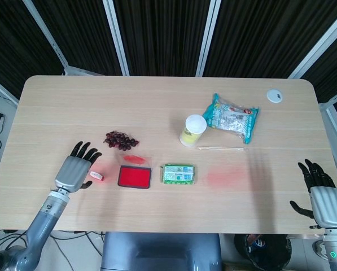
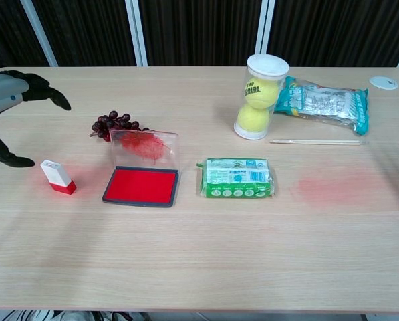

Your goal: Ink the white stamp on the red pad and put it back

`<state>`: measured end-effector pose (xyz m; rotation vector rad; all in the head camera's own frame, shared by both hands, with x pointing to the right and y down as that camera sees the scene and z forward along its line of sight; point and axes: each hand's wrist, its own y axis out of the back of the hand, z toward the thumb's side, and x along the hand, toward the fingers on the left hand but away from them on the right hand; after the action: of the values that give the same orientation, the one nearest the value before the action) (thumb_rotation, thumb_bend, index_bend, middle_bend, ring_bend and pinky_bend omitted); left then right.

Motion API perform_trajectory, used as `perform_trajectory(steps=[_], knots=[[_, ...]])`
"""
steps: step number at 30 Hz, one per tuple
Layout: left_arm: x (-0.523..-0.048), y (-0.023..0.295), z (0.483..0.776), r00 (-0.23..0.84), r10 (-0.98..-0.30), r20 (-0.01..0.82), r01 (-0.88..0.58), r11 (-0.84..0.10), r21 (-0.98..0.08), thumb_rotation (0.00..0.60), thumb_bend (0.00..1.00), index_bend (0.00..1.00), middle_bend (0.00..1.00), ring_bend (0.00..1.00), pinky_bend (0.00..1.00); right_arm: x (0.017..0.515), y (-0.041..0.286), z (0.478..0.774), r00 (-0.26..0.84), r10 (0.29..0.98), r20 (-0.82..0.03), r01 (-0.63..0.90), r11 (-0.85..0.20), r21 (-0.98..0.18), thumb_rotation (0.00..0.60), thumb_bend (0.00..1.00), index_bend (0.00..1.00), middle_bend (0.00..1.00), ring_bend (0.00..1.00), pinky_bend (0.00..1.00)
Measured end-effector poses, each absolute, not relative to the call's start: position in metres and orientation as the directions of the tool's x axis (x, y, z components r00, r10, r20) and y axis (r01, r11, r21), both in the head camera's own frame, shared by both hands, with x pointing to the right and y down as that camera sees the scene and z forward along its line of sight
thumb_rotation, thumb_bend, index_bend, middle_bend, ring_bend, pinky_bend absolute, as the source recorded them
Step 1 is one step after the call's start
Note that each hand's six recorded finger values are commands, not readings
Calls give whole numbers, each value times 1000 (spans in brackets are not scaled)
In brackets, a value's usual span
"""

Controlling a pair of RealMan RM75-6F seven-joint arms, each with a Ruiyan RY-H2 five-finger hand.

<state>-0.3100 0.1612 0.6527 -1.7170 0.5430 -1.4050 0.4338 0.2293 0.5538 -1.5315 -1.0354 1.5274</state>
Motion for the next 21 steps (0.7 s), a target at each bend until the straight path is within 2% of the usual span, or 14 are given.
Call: perform_trajectory(steps=[11, 21], knots=[[-323, 162, 685, 232, -730, 643, 220, -605, -766, 600, 179, 344, 292, 41, 37, 434, 229, 554, -34, 910, -414, 50, -412, -910, 600, 244, 62, 0, 0, 191], [-329, 168, 698, 217, -710, 670, 221, -633, -742, 600, 229, 407, 334, 61, 51, 434, 229, 554, -34, 910, -413, 53, -411, -910, 600, 244, 64, 0, 0, 191]])
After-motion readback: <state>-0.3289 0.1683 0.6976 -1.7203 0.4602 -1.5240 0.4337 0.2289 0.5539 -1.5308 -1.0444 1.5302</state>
